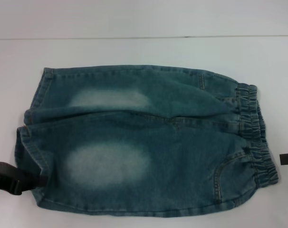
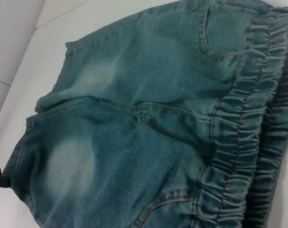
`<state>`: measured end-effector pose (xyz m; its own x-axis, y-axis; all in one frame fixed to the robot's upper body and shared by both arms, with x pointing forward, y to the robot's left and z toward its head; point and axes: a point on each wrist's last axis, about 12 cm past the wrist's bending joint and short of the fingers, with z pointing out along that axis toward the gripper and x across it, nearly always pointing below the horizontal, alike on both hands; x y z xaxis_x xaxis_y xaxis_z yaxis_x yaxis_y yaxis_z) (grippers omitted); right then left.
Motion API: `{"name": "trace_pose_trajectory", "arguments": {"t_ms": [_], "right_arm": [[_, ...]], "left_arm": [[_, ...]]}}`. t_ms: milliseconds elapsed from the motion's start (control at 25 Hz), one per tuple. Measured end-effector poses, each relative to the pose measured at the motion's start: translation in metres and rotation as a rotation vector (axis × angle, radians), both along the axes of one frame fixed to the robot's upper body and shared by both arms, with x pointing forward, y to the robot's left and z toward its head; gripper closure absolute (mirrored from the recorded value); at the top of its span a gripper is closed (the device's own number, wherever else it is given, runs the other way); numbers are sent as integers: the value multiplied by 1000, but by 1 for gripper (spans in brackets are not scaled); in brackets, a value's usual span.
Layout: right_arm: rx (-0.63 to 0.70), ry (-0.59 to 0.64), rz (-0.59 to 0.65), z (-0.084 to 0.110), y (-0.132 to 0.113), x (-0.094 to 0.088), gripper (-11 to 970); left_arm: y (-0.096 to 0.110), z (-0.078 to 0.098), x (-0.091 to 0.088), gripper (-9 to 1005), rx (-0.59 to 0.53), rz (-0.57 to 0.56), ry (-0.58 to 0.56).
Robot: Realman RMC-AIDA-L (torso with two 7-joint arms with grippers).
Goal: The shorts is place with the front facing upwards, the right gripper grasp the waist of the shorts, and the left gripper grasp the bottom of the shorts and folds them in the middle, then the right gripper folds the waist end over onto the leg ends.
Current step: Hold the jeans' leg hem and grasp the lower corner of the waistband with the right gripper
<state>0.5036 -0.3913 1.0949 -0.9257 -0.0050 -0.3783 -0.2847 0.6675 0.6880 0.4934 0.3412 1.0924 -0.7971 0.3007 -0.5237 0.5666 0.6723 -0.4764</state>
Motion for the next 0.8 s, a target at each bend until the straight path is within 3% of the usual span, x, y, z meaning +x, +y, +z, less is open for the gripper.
{"name": "trace_pose_trajectory", "arguments": {"t_ms": [400,800], "right_arm": [[-30,-142,94,-10,10,-9,190],[-79,-191,64,-18,0,-20,190]], "left_arm": [[-1,-1,0,965,-1,-4,5],[-3,-2,-1,965,-6,-7,11]]}}
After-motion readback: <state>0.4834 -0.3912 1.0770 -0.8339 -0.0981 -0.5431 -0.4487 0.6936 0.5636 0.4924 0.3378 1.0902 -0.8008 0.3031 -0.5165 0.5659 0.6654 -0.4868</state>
